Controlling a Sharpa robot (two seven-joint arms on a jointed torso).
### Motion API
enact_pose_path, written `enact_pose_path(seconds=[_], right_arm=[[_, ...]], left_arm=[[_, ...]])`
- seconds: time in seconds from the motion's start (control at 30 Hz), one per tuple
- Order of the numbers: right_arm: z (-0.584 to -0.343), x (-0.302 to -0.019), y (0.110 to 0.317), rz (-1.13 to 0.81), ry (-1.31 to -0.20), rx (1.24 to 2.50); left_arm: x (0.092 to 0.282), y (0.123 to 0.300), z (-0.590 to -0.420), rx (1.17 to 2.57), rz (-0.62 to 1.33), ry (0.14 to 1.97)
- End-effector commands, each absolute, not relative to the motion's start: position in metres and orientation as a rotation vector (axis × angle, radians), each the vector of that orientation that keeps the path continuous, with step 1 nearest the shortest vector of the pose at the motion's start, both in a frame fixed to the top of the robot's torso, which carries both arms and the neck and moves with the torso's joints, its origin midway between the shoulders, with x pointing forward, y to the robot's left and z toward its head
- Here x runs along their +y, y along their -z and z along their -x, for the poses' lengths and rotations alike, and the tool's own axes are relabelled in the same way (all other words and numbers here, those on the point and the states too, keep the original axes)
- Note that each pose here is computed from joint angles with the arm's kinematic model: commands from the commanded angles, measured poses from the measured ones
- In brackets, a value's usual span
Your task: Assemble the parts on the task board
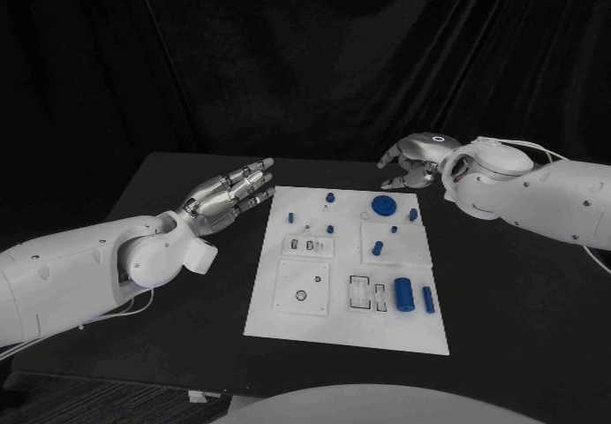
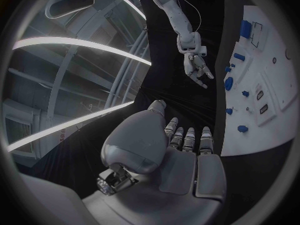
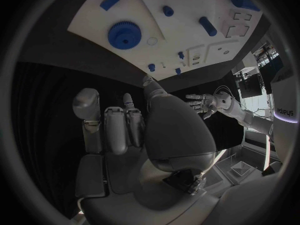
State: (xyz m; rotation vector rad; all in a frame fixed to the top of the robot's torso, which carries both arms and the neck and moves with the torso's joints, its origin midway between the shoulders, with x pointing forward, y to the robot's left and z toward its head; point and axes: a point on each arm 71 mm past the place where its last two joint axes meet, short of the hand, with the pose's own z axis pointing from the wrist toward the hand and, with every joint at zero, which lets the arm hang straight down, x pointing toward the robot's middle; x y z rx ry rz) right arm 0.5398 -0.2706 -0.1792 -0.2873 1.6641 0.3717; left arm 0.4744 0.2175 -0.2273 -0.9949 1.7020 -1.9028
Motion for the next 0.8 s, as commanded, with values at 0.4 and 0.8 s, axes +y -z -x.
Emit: enact_pose_path(seconds=[0.4,0.8], right_arm=[[-0.541,-0.284,0.218,0.241,-0.239,1.836],[-0.542,-0.278,0.233,0.271,-0.242,1.823]], left_arm=[[0.218,0.231,-0.471,1.695,0.999,1.930],[0.217,0.232,-0.470,1.701,1.000,1.936]])
